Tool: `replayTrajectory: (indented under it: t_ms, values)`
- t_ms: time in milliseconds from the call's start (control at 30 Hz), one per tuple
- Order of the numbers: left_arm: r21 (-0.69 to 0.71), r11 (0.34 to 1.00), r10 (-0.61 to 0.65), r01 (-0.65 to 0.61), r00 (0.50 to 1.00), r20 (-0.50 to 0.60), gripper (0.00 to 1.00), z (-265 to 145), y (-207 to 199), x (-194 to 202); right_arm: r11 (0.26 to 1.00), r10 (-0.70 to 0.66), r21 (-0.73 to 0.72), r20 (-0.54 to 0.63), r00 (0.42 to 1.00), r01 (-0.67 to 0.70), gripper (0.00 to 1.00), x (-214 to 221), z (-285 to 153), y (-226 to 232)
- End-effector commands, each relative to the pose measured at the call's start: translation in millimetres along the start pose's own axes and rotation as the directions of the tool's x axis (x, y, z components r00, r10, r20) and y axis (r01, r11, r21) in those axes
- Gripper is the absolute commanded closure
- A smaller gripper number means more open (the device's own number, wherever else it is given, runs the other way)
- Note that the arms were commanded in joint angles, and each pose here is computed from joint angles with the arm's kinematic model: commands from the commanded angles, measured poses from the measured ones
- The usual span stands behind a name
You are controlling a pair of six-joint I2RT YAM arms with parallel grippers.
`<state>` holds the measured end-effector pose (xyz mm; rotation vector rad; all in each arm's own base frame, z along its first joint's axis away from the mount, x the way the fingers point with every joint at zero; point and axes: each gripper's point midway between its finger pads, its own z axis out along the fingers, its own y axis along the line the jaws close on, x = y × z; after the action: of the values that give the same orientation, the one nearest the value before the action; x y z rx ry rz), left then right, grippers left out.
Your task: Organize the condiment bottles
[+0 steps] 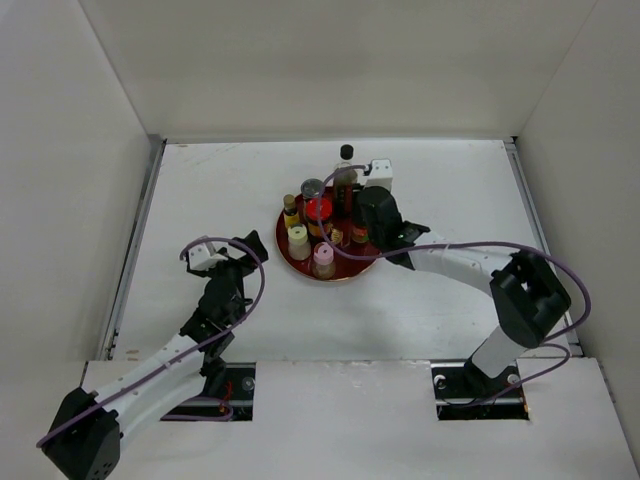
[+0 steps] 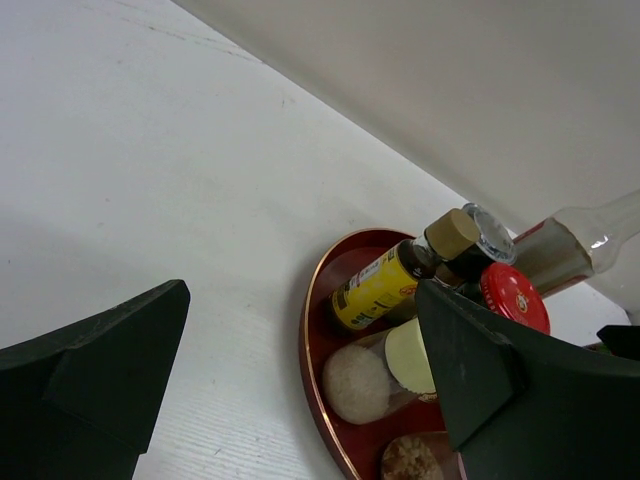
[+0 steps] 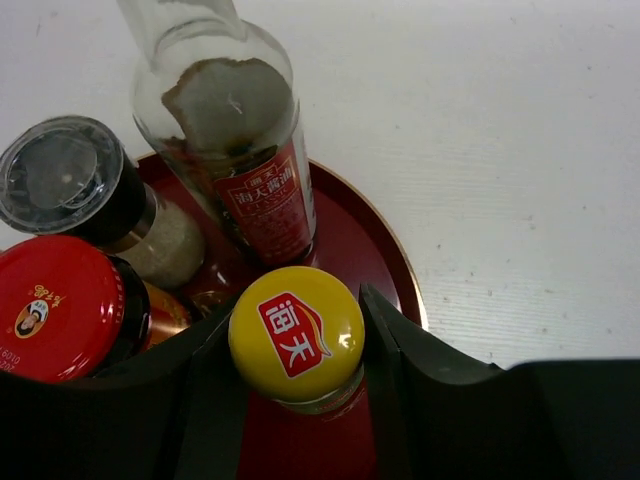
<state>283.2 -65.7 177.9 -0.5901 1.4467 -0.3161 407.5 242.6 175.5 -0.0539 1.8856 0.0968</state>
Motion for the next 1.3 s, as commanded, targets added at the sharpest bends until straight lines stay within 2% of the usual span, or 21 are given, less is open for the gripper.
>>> replayTrajectory:
  t_ms: [0, 100, 233, 433, 467, 500, 700, 800, 900, 1033, 1133, 1267]
  values:
    - [0.016, 0.999, -0.04, 0.04, 0.999, 0.02, 0.0, 0.3, -5.4, -6.3, 0.986, 0.162, -0.068, 0.207, 0.965, -0.151, 0.75, -73.4, -2.6, 25.5]
    - [0.009, 0.999, -0.034, 0.033, 0.999, 0.016, 0.0, 1.2, -3.8, -4.1, 0.989, 0.139, -0.066, 0.178, 0.974, -0.129, 0.71, -55.2, 0.0, 29.7]
    - [0.014, 0.999, -0.032, 0.032, 0.999, 0.008, 0.0, 1.2, -6.4, -2.5, 0.992, 0.116, -0.062, 0.152, 0.982, -0.108, 0.6, -34.8, 0.5, 33.2]
    - [0.008, 1.0, -0.03, 0.03, 1.0, 0.003, 0.0, 2.7, -6.7, -0.7, 0.991, 0.13, -0.062, 0.171, 0.977, -0.121, 0.22, -43.1, -10.9, 30.1]
    - [0.007, 1.0, -0.029, 0.029, 1.0, 0.001, 0.0, 3.2, -7.1, -0.3, 0.99, 0.135, -0.065, 0.177, 0.975, -0.126, 0.14, -48.1, -14.3, 28.9]
    - [0.008, 0.999, -0.031, 0.031, 1.0, 0.001, 0.0, 3.4, -8.1, -0.3, 0.989, 0.144, -0.069, 0.19, 0.971, -0.134, 0.0, -55.2, -18.7, 27.2]
    - [0.03, 0.998, -0.051, 0.051, 0.999, -0.006, 0.0, 1.8, -16.1, -0.9, 0.974, 0.223, -0.099, 0.272, 0.936, -0.203, 0.0, -93.4, -65.7, -1.0]
    - [0.047, 0.998, -0.033, 0.035, 0.999, -0.03, 0.0, 3.8, -21.2, 0.9, 0.956, 0.291, -0.066, 0.306, 0.907, -0.285, 0.0, -93.1, -86.0, -38.7]
    - [-0.004, 1.0, -0.017, 0.016, 0.999, -0.029, 0.0, 9.4, -12.2, 1.0, 0.919, 0.373, -0.002, 0.323, 0.87, -0.393, 0.0, -69.3, -98.6, -81.4]
    - [-0.12, 0.993, -0.008, 0.005, 1.0, -0.026, 0.0, 13.7, 10.4, 2.0, 0.833, 0.503, 0.064, 0.326, 0.8, -0.55, 0.0, -14.4, -107.3, -123.0]
    - [-0.207, 0.978, 0.01, -0.027, 0.997, -0.08, 0.0, 16.8, 29.8, 10.8, 0.767, 0.583, 0.104, 0.3, 0.755, -0.633, 0.0, 27.0, -105.1, -144.6]
    - [-0.26, 0.963, 0.026, -0.072, 0.983, -0.18, 0.0, 18.8, 47.0, 24.8, 0.742, 0.616, 0.139, 0.246, 0.749, -0.656, 0.0, 55.6, -96.9, -155.7]
